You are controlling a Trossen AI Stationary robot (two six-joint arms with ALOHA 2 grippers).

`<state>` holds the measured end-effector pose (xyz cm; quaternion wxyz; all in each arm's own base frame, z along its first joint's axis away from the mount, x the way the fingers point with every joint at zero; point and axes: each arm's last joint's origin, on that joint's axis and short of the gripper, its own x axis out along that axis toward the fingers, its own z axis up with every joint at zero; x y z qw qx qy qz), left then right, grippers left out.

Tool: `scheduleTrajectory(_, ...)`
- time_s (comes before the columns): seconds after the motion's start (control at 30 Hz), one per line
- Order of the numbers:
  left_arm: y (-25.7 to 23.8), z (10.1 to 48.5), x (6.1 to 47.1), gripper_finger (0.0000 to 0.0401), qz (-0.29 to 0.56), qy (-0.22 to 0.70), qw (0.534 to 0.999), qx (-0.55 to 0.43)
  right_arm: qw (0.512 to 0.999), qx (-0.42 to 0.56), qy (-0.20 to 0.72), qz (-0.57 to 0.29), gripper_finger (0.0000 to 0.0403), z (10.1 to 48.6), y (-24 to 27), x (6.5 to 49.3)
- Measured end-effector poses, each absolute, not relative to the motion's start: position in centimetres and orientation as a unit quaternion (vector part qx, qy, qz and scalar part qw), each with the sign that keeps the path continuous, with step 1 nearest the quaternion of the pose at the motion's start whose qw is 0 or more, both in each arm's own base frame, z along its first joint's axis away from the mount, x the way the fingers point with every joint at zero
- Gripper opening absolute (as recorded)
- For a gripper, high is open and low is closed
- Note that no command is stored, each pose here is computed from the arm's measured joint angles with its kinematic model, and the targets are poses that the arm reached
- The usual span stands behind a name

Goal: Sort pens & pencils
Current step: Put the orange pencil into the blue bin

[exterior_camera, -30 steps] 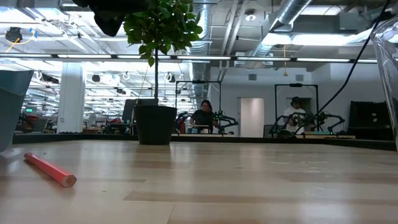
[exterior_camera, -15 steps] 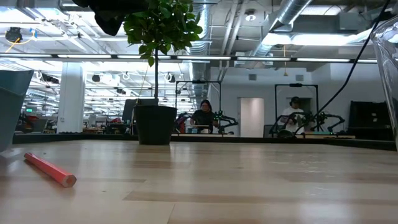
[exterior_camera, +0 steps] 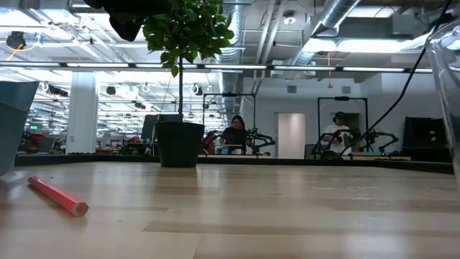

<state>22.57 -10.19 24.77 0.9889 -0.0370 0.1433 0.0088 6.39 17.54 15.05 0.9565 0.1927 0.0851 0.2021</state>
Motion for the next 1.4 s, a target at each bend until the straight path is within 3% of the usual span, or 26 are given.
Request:
scheduleTrajectory(0.2,-10.0,24.8,22.6,0.0071,0.041,0.137,0.989,-0.032,0.992,0.097,0.032,0.068,0.0103,15.4,16.0,9.1)
scheduleTrajectory(0.43,-10.0,24.8,22.6,0.0071,0.041,0.138,0.989,-0.022,0.994,0.095,0.009,-0.045,0.0102,15.9,13.5,12.8)
scheduleTrajectory(0.77,-10.3,23.6,22.1,0.0071,-0.032,0.210,0.977,-0.021,0.995,0.100,0.016,-0.023,0.0102,16.9,10.9,17.2)
scheduleTrajectory(1.0,-9.7,22.5,21.9,0.0071,-0.104,0.289,0.949,-0.064,0.993,0.101,0.016,-0.057,0.0102,17.0,9.3,18.3)
scheduleTrajectory(1.4,-7.3,22.0,22.5,0.0071,-0.165,0.333,0.924,-0.090,0.992,0.105,0.014,-0.066,0.0102,17.0,7.8,19.1)
